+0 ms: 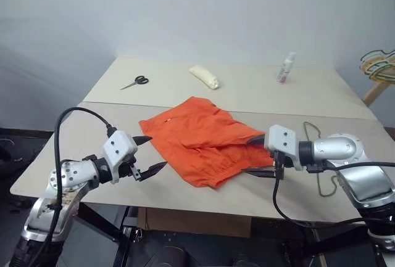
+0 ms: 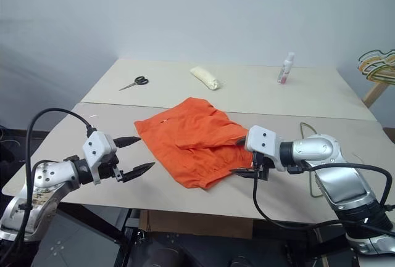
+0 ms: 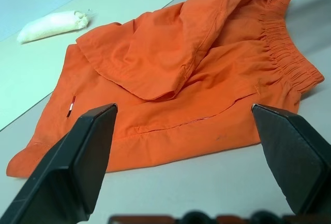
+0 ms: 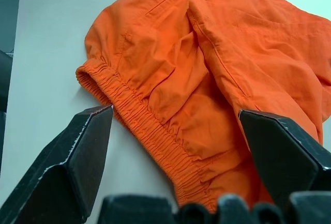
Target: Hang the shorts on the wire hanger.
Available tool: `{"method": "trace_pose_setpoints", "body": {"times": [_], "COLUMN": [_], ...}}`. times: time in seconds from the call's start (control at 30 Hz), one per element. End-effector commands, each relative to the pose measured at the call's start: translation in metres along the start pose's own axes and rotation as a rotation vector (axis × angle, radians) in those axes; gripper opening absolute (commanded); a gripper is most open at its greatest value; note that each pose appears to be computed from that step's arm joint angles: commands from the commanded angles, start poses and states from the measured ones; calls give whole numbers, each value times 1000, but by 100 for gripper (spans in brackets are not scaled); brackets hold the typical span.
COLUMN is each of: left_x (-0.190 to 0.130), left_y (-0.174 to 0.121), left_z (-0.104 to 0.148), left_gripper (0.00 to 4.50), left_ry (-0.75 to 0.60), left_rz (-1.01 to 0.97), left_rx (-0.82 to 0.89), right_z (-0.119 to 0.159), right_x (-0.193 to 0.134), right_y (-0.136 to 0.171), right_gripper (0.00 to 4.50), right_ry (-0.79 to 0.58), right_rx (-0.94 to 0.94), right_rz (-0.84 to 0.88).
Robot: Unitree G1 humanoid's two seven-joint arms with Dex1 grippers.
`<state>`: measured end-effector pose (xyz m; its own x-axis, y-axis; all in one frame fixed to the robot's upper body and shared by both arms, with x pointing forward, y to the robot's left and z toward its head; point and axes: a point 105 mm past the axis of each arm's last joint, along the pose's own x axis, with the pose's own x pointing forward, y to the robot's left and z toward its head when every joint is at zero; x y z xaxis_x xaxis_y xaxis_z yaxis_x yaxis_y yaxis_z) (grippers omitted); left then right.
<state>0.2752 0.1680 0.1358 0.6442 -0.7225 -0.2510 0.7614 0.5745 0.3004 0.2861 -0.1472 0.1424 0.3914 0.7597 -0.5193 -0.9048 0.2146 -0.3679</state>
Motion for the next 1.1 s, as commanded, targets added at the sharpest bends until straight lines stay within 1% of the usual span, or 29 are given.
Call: {"method": "trace_pose_setpoints", "body": {"times": [0.03, 0.4, 0.5, 0.67, 0.8, 0.9, 0.97, 1.1], "left_x": [1, 3, 2, 2, 1, 1, 0, 0], "left_y": [8, 12, 11, 10, 5, 5, 6, 8], "left_z": [13, 18, 17, 11, 4, 2, 1, -2], "left_gripper": [450, 450, 450, 450, 450, 450, 450, 450], "left_ry": [-46, -49, -39, 9, 54, 72, 82, 114], "left_rz": [30, 33, 17, -5, -40, -57, -65, -80], "left_rx": [29, 45, 48, 60, 68, 67, 68, 94], "right_z": [12, 12, 15, 18, 21, 30, 38, 43], "right_x": [-4, -3, -3, 8, 22, 39, 57, 90], "right_y": [-5, -8, -9, -9, -8, -3, 7, 30], "right_gripper": [447, 447, 447, 447, 447, 447, 447, 447], "right_ry": [-30, -26, -30, -34, -20, -43, -63, -41], "right_rx": [-49, -52, -57, -63, -82, -97, -134, -178], "right_rz": [-26, -34, -36, -38, -45, -41, -17, 45]}}
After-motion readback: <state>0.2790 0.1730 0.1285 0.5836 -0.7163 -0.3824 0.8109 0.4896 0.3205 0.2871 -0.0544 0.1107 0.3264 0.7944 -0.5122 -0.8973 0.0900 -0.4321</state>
